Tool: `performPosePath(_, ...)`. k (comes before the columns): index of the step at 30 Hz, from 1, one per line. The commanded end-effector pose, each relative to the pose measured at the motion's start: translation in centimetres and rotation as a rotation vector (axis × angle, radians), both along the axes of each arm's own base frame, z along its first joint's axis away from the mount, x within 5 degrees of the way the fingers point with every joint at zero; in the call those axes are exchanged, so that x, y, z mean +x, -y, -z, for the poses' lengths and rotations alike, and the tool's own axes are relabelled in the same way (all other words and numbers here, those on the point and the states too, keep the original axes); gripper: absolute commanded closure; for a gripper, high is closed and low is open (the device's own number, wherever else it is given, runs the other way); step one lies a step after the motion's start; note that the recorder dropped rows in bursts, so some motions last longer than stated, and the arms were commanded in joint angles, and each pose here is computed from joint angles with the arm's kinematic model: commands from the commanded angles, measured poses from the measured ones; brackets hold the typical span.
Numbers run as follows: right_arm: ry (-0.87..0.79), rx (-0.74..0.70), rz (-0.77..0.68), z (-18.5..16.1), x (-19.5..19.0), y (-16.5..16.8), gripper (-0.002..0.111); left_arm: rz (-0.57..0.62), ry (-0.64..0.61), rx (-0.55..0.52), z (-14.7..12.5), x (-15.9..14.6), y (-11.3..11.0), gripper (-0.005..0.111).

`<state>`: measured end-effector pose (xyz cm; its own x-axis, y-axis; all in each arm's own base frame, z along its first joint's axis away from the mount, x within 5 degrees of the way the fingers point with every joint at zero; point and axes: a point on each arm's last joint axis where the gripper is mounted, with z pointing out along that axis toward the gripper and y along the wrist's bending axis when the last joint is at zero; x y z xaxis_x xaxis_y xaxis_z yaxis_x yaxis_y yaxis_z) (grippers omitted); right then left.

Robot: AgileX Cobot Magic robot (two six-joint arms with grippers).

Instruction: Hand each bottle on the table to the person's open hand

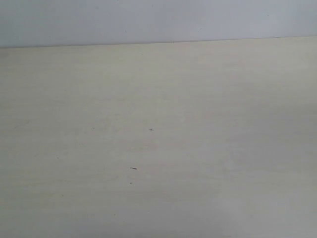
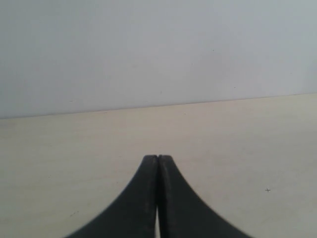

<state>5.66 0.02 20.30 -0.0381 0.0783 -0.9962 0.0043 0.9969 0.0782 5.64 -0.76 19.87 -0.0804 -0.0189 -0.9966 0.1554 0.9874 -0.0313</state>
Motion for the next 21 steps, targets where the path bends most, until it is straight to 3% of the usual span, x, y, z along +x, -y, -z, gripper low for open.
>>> performPosePath(1, 0.007, 0.011, 0.006, 0.07, -0.02, 0.04, 0.108, -0.001, 0.006, -0.009, -0.05, -0.02, 0.0, 0.107)
performPosePath(21, 0.008, 0.024, 0.016, 0.05, -0.02, 0.12, 0.108, -0.001, 0.006, -0.009, -0.05, -0.02, 0.0, 0.107)
